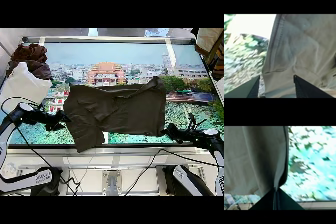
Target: Fold the shirts.
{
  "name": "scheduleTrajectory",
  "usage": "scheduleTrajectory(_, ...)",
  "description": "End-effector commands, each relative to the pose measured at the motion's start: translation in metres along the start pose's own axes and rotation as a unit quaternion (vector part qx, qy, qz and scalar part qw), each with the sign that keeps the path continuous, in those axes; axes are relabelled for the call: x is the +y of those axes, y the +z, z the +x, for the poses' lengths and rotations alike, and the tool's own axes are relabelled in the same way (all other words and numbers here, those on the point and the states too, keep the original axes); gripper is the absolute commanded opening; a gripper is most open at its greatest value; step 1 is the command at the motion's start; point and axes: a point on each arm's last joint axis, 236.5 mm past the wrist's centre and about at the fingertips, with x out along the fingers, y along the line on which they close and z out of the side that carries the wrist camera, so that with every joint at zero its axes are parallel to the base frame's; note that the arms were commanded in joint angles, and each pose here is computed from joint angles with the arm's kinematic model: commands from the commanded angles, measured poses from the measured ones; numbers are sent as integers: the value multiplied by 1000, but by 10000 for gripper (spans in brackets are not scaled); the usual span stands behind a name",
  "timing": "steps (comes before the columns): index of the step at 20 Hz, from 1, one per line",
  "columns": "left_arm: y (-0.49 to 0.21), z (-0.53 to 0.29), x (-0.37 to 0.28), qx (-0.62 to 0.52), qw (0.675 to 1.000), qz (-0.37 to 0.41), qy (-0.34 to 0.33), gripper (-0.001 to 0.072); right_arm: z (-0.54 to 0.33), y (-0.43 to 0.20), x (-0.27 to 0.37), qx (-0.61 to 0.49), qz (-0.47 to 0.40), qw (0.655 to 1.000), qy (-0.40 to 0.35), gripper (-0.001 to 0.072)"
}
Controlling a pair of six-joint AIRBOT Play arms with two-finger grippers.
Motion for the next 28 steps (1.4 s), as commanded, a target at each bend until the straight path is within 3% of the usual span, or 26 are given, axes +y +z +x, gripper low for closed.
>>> scheduleTrajectory(1, -2, 7, 2, 11, 1000, -5, -1, 488, 0, 3, 4, -7, -4, 1000, 7, 21)
scheduleTrajectory(6, 2, 23, -14, 26, 998, -37, -52, 474, 0, 5, 8, -11, -2, 1000, 17, 21)
scheduleTrajectory(7, 6, 23, -18, 18, 997, -41, -60, 301, 0, 5, 8, -10, -2, 1000, 18, 21)
scheduleTrajectory(8, 9, 22, -23, 13, 996, -47, -70, 3, 0, 4, 10, -8, -2, 1000, 20, 21)
scheduleTrajectory(13, 3, 4, -80, 26, 980, -22, -194, 14, -15, 18, 56, -49, -59, 992, 101, 19)
scheduleTrajectory(17, -6, -52, -146, -4, 947, 32, -319, 13, -69, 41, 107, -103, -151, 975, 123, 19)
scheduleTrajectory(22, -61, -229, -250, -172, 819, 186, -514, 12, -185, 55, 190, -249, -255, 923, 145, 18)
scheduleTrajectory(26, -141, -338, -284, -335, 744, 322, -480, 11, -270, 24, 283, -331, -368, 848, 190, 18)
scheduleTrajectory(28, -163, -396, -292, -454, 695, 369, -418, 11, -316, 8, 321, -380, -431, 802, 167, 18)
